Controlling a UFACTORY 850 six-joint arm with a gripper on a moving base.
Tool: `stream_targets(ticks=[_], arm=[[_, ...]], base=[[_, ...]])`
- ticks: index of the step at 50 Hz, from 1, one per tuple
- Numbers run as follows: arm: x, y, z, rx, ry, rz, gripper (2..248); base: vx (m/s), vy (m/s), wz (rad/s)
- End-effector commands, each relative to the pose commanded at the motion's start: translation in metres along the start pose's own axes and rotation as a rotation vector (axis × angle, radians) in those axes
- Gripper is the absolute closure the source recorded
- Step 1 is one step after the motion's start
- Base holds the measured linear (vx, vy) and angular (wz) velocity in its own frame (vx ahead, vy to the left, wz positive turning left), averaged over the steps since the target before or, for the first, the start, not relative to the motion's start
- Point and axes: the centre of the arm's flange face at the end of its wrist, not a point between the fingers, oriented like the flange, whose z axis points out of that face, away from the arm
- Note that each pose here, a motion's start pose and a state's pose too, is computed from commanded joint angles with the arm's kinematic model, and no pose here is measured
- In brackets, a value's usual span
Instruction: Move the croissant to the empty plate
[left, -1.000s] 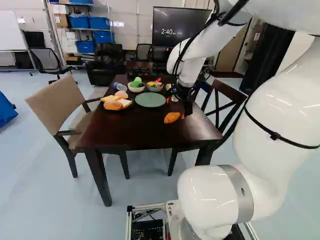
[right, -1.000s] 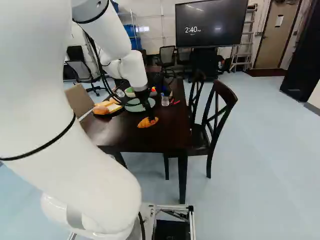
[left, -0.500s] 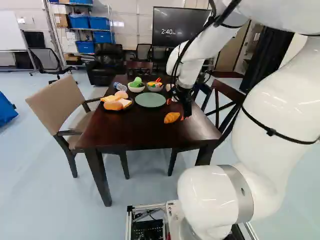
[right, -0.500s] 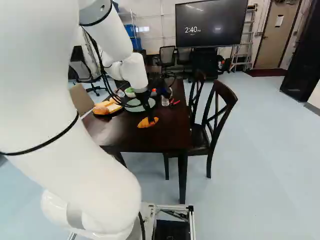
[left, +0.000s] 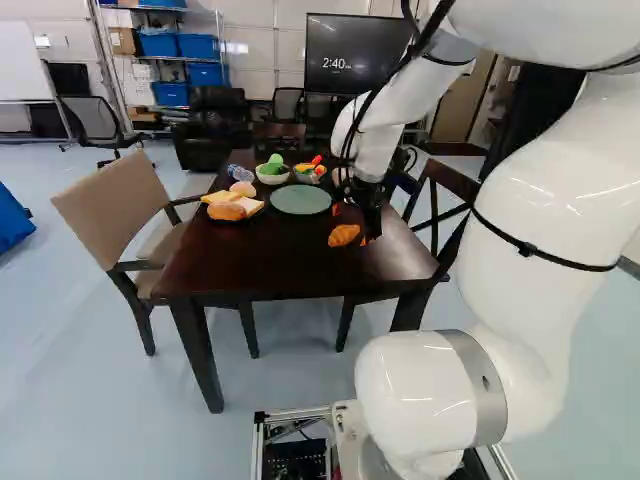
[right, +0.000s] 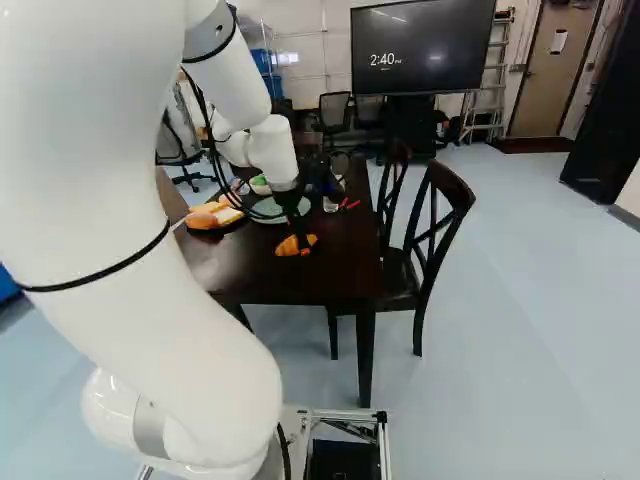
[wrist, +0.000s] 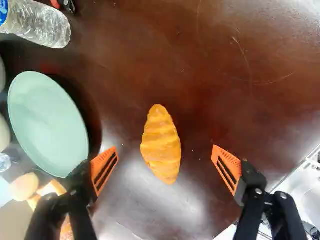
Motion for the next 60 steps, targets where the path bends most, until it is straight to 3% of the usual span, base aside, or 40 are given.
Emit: stream_targets(ticks=[23,28,29,33,34,39,40,49,50,60], arm=[[0.0009,-0.0011,0.0083,-0.014,-0.008,0.001,3],[0.0009,-0.0011,0.0083,-0.014,-0.008,0.001,11],[0.0009,-0.0011,0.0083,-0.014,-0.008,0.001,23],[0.0009,-0.0011,0.0083,-0.014,-0.008,0.001,23],[0.0009,-0.0011,0.0083,-0.014,-0.008,0.001,36],[0.0009,-0.0011,0.0083,-0.014,-0.008,0.001,36],[0.0009,-0.0011,0.0083,-0.014,-0.008,0.001,48],[0.0009,-0.0011,0.0083,-0.014,-0.008,0.001,60],[0.0009,-0.0011,0.0083,-0.014,-0.008,0.001,73],[0.0009,-0.0011,0.0083,-0.014,-0.008,0.001,85]], base=[[0.0,0.0,0.0],[0.0,0.0,0.0],[0.0,0.0,0.0],[0.0,0.0,0.0],[0.0,0.0,0.0],[0.0,0.0,0.0],[0.0,0.0,0.0],[0.0,0.0,0.0],[0.0,0.0,0.0],[0.0,0.0,0.0]])
